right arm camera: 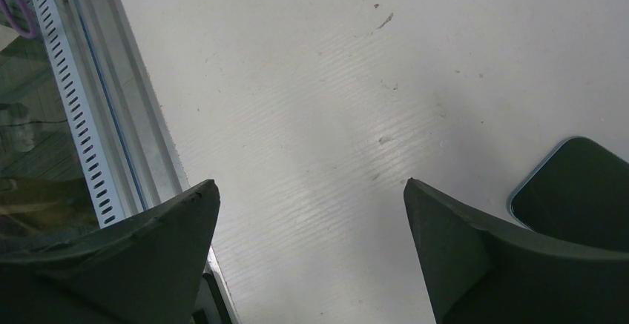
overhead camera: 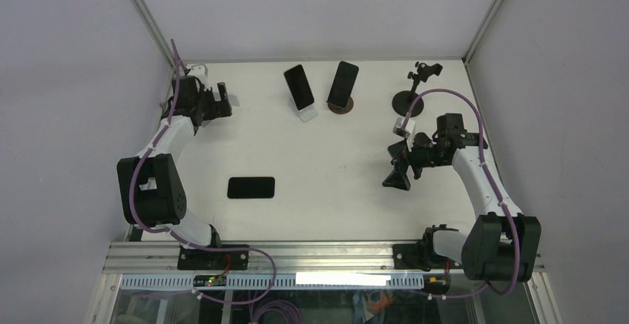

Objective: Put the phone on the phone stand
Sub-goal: Move the phone stand to the center of the board.

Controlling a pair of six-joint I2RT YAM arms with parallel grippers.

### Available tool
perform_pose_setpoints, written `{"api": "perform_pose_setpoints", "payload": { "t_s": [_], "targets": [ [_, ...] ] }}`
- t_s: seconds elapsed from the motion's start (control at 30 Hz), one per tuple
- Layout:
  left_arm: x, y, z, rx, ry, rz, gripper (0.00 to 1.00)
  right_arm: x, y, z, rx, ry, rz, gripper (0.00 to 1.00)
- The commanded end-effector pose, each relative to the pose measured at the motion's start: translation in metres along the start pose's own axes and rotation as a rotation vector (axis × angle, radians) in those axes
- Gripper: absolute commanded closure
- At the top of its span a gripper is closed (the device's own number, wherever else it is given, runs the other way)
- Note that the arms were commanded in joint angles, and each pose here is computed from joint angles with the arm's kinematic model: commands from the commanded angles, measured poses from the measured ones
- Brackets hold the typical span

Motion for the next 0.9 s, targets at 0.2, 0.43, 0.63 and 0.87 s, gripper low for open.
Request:
{"api": "perform_pose_setpoints", "payload": {
  "t_s": [0.2,0.43,0.63,0.87],
  "targets": [
    [0.001,0.02,-0.007,0.08,-0.008,-0.061,0.04,0.011,-0.004,0.005,-0.013,-0.027,0.043,0.01],
    [-0.005,0.036,-0.019,0.142,0.023,-0.081,0.12,0.012,-0.003,0.005,-0.01,-0.031,0.045,0.01],
    [-0.008,0.047,-0.034,0.144,0.068,-0.073,0.22,0.011,-0.002,0.004,-0.003,-0.034,0.043,0.01],
    [0.005,0.045,-0.026,0.113,0.039,-0.076,0.22,0.011,-0.002,0.004,-0.001,-0.032,0.04,0.01]
  ]
}}
Point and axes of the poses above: each gripper's point midway between its finger pads, its own z axis back along the fingers, its own y axis along the line the jaws close on, x = y × z, the point moved 3 cm from there along z, back along the fingers, and after that the axes turned 7 degrees about z, right-handed, at the moved point
